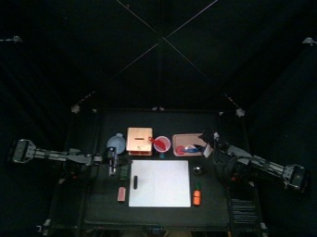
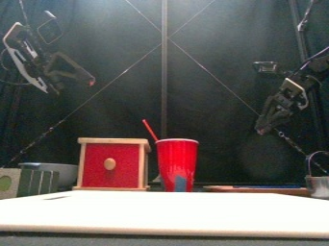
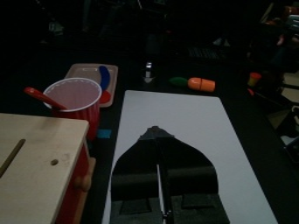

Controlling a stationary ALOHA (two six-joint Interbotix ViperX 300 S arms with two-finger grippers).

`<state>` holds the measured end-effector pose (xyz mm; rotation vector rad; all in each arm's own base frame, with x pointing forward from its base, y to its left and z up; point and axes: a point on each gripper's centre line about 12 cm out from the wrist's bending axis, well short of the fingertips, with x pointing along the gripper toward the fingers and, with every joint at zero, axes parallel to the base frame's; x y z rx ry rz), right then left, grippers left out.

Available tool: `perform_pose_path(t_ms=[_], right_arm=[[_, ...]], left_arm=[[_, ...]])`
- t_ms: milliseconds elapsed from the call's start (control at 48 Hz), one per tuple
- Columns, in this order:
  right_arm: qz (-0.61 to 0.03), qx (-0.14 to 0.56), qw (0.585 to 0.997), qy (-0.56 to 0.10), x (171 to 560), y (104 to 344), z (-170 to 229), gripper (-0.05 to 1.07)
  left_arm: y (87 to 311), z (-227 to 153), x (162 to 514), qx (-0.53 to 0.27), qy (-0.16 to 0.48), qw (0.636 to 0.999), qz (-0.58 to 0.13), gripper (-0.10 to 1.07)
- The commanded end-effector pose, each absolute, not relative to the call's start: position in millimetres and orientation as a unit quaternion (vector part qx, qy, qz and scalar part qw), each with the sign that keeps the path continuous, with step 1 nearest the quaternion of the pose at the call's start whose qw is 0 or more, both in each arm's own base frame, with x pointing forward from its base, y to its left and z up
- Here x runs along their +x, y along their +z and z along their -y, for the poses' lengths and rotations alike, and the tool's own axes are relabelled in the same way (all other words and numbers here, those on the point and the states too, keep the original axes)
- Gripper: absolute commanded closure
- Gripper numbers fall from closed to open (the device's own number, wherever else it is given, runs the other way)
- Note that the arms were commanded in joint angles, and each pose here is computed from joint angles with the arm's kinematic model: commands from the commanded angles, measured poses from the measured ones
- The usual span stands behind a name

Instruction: Place salmon sushi into bowl

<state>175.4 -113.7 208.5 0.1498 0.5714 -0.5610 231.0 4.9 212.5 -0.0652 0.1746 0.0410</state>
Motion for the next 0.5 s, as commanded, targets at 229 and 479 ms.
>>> perform_pose_path(t_ms=[229, 479], right_arm=[[-0.267, 0.105, 0.931, -0.225, 192.1, 219.9, 93.5, 0.11], [-0.206, 0.081, 0.961, -0.166, 216.7, 239.4, 72.8, 0.11]], left_arm=[[219.5, -6.5, 234.4, -0.034, 0.024, 0.996, -0.074, 0.86], [218.3, -8.9, 233.7, -0.050, 0.034, 0.995, -0.075, 0.86]])
